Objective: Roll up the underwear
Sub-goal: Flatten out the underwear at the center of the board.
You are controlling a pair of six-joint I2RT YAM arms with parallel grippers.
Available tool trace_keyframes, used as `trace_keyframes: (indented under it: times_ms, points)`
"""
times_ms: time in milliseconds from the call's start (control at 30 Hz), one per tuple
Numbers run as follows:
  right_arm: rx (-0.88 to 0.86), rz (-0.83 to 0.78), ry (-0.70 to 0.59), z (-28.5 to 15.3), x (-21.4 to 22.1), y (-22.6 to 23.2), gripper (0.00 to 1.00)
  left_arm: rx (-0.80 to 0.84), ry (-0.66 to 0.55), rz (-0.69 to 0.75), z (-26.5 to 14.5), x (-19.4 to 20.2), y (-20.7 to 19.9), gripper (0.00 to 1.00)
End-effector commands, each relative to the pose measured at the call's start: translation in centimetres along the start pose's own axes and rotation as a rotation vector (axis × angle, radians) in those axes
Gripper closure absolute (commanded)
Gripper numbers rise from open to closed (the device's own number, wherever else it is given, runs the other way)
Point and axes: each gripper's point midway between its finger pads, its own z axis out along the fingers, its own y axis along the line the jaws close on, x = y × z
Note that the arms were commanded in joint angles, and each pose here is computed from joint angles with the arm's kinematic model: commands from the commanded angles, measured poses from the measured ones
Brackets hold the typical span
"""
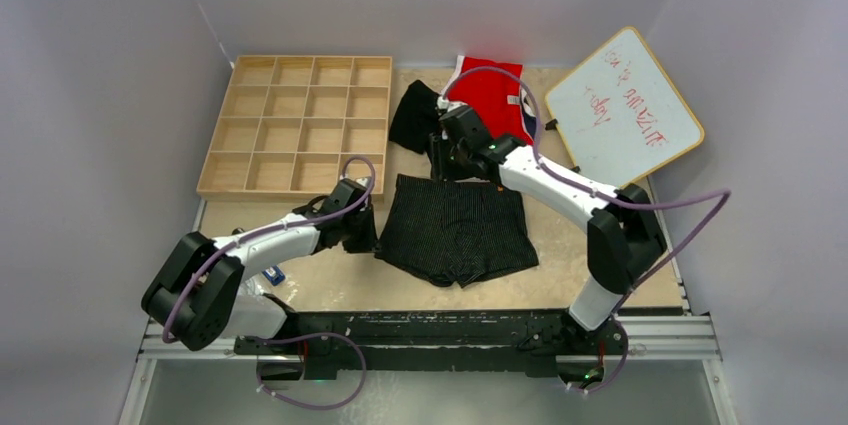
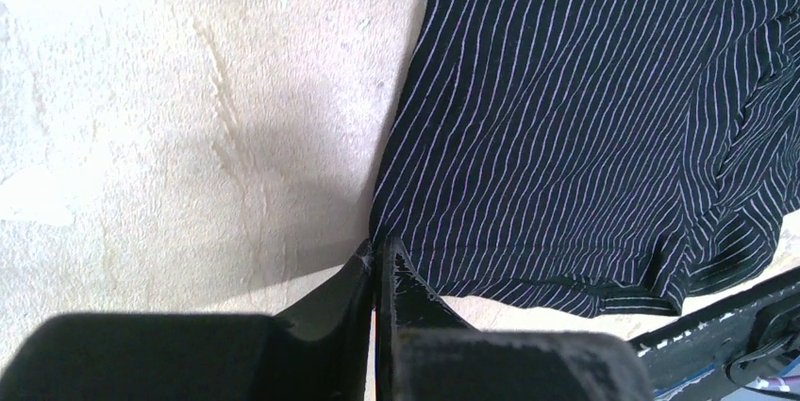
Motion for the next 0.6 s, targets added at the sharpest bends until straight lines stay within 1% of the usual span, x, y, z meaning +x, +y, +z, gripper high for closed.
trace_keyframes:
  times_ms: [0,200,367,567]
  points:
    - [-0.099,0.049,-0.031,1.8,-1.7,4.2,0.55,0.027,-0.015,-0.014,-0.5,0.5,-0.2,1.00]
    - [-0.115,0.067,0.005,5.2,-1.8,6.6,0.55,0.033,-0.018,-0.013,-0.5,0.6,-0.2,1.00]
    - [-0.077,0.075,0.021,7.9,-1.6,7.0,0.55,0.047,-0.015,-0.006,-0.5,0.6,-0.4,1.00]
    - [-0.140,0.088,0.058,9.7,-1.2,9.0,0.55,0.057,-0.017,-0.002,-0.5,0.6,-0.6,1.00]
